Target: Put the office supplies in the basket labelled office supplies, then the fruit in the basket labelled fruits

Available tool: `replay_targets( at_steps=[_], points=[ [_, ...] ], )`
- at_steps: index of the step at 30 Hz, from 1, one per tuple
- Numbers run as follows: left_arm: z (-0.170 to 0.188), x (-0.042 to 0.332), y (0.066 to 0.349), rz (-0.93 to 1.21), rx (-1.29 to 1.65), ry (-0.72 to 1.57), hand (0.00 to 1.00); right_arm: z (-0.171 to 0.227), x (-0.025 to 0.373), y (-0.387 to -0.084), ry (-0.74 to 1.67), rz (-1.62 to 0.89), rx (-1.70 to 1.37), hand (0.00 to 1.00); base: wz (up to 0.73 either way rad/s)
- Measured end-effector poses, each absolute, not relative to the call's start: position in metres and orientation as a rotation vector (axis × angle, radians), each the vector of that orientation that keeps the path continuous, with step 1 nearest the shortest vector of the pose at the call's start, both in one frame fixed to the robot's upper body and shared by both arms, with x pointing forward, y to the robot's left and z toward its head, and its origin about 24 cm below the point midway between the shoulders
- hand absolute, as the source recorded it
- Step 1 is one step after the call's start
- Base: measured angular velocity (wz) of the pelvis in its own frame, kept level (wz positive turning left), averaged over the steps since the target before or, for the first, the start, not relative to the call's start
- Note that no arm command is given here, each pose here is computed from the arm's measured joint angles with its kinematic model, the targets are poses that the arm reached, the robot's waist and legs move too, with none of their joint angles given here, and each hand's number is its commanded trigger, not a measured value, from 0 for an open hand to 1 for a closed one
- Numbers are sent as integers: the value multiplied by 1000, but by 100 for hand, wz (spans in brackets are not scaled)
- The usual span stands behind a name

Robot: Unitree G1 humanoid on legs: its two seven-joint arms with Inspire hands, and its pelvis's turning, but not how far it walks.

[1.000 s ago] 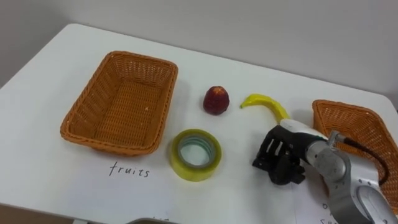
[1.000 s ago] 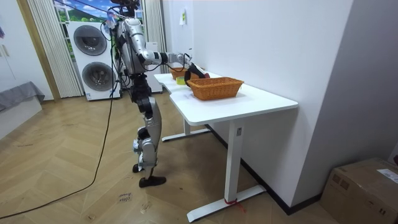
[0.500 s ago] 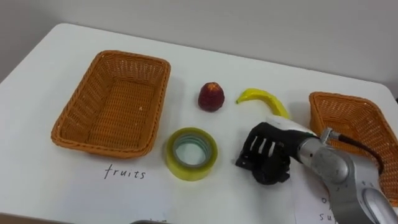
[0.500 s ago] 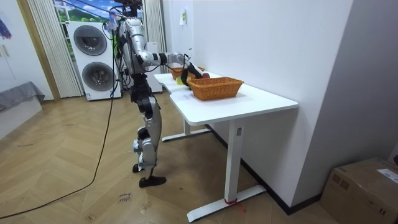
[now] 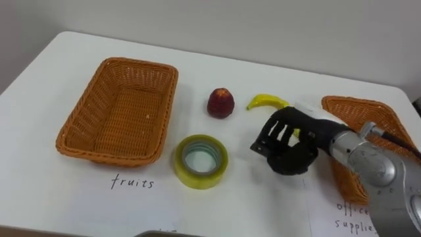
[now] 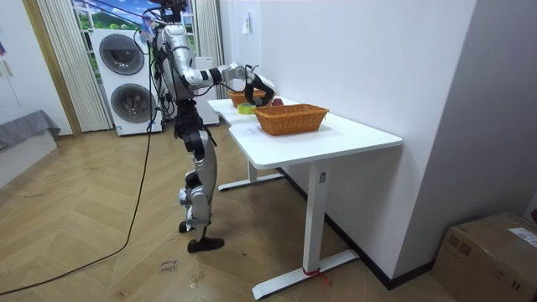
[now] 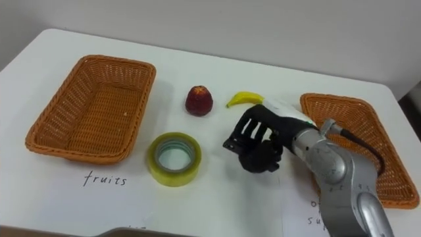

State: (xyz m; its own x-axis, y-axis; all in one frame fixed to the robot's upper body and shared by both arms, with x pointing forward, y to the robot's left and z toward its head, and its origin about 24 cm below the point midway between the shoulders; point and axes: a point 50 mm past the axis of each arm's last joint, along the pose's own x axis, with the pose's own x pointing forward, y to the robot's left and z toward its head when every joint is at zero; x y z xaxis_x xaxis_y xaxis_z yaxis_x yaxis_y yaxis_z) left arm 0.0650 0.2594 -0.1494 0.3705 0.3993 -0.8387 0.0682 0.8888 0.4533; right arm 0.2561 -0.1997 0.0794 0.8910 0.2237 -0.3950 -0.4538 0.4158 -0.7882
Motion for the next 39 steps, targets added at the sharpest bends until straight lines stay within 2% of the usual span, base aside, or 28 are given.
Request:
replay_targets(
  at_steps=[9,25,39],
  points=[
    [-150,55,263,260,459,1210,0,103,257,-212,106,273,-1008,100,0],
    [-150,17,276,404,411,1297,0,133,249,-265,-49,-163,-916,100,0],
    [-149,17,278,426,402,1293,0,113,235,-283,12,-274,-918,100,0]
  ],
)
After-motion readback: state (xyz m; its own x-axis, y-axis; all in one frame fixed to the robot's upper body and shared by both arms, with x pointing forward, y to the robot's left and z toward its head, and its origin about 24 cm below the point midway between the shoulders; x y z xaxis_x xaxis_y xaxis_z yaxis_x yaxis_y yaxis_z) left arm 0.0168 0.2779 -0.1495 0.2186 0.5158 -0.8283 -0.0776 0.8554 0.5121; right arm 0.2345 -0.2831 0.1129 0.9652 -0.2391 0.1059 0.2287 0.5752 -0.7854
